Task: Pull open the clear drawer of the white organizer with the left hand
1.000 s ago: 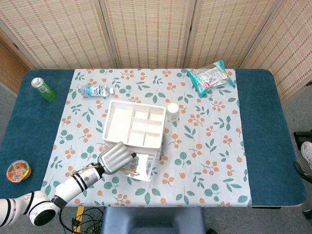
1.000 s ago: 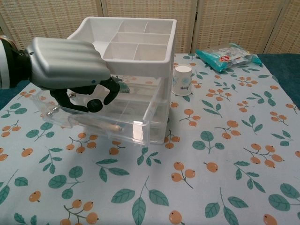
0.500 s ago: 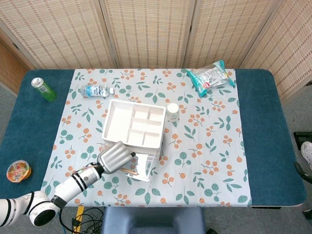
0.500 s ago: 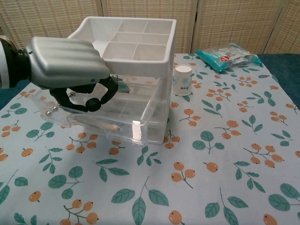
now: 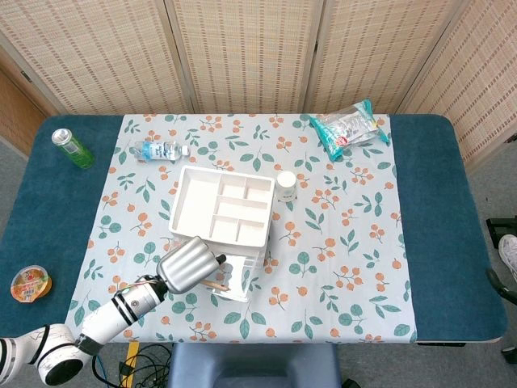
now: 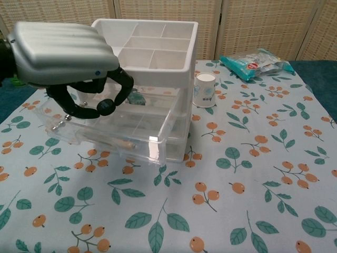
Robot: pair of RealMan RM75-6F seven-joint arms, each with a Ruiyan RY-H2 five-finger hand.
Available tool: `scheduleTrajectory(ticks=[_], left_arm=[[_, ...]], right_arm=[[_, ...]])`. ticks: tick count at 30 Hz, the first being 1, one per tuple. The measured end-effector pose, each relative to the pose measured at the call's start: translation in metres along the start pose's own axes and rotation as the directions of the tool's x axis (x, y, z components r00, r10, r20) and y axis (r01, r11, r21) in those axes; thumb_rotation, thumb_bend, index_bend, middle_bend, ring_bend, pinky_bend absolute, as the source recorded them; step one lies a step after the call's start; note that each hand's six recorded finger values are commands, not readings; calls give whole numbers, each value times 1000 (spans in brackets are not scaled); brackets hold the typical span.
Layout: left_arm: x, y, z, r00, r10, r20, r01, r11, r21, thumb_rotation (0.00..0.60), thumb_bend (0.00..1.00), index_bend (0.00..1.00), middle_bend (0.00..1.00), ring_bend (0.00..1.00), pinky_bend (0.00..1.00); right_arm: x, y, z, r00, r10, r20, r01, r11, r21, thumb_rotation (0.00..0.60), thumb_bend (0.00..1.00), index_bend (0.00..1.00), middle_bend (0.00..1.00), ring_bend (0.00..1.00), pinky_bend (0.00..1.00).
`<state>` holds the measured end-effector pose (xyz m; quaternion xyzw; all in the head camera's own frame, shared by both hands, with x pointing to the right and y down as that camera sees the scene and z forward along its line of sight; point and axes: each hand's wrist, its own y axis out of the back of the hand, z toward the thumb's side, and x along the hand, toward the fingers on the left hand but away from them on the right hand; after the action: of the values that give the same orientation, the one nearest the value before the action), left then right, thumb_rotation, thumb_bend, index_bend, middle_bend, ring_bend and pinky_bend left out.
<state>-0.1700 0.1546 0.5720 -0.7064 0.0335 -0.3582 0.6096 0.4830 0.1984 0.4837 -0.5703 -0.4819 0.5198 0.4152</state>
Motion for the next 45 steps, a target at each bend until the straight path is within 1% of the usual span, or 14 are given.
scheduleTrajectory(ticks=[4,6,9,13,19,22,26,30,32,36,40,45], left_arm=[[-7,10,-8,998,54,-34,-55,998,-23,600,316,500,1000,1000,1000],[-12,13,-15,995,72,-67,-75,996,-38,600,316,500,1000,1000,1000],[-21,15,-29,989,87,-122,-94,994,-49,600,316,500,1000,1000,1000],[-36,13,-49,976,85,-203,-98,994,-56,600,316,499,1000,1000,1000],[-61,1,-78,943,47,-329,-76,994,-74,600,316,499,1000,1000,1000],[-75,-11,-88,926,5,-378,-44,995,-95,600,316,497,1000,1000,1000],[-90,-33,-96,903,-74,-423,15,990,-141,600,316,496,1000,1000,1000],[-99,-58,-92,894,-157,-420,84,979,-187,600,316,496,1000,1000,1000],[-102,-67,-91,888,-179,-423,100,974,-202,600,316,495,1000,1000,1000],[-103,-79,-88,884,-212,-416,126,966,-226,600,316,495,1000,1000,1000],[-101,-90,-82,886,-238,-398,141,956,-257,600,316,495,1000,1000,1000],[-92,-108,-65,897,-280,-343,179,937,-299,600,316,492,1000,1000,1000]], right_arm=[[-1,0,1,1000,-2,-4,2,1000,-1,600,281,43,197,138,72],[-2,0,3,1000,-2,-8,2,1000,-2,600,281,43,197,138,75],[-3,0,4,1000,0,-12,0,1000,-2,600,282,43,197,138,75],[-3,-1,5,1000,0,-16,0,1000,-3,600,281,43,197,138,75],[-4,-1,8,1000,1,-22,-1,1000,-3,600,282,43,197,138,75],[-3,-1,8,1000,1,-24,-1,1000,-2,600,281,43,197,138,75],[-2,0,9,1000,2,-26,-2,1000,0,600,281,43,197,138,75],[-1,-1,9,1000,3,-26,-3,1000,-1,600,281,43,197,138,75],[-1,-1,10,1000,4,-26,-4,1000,-1,600,281,43,197,138,75],[-1,1,11,1000,0,-28,0,1000,1,600,282,43,197,138,75],[0,1,11,1000,0,-25,0,1000,0,600,282,43,197,138,75],[0,0,10,1000,1,-21,-1,1000,-1,600,282,43,197,139,75]])
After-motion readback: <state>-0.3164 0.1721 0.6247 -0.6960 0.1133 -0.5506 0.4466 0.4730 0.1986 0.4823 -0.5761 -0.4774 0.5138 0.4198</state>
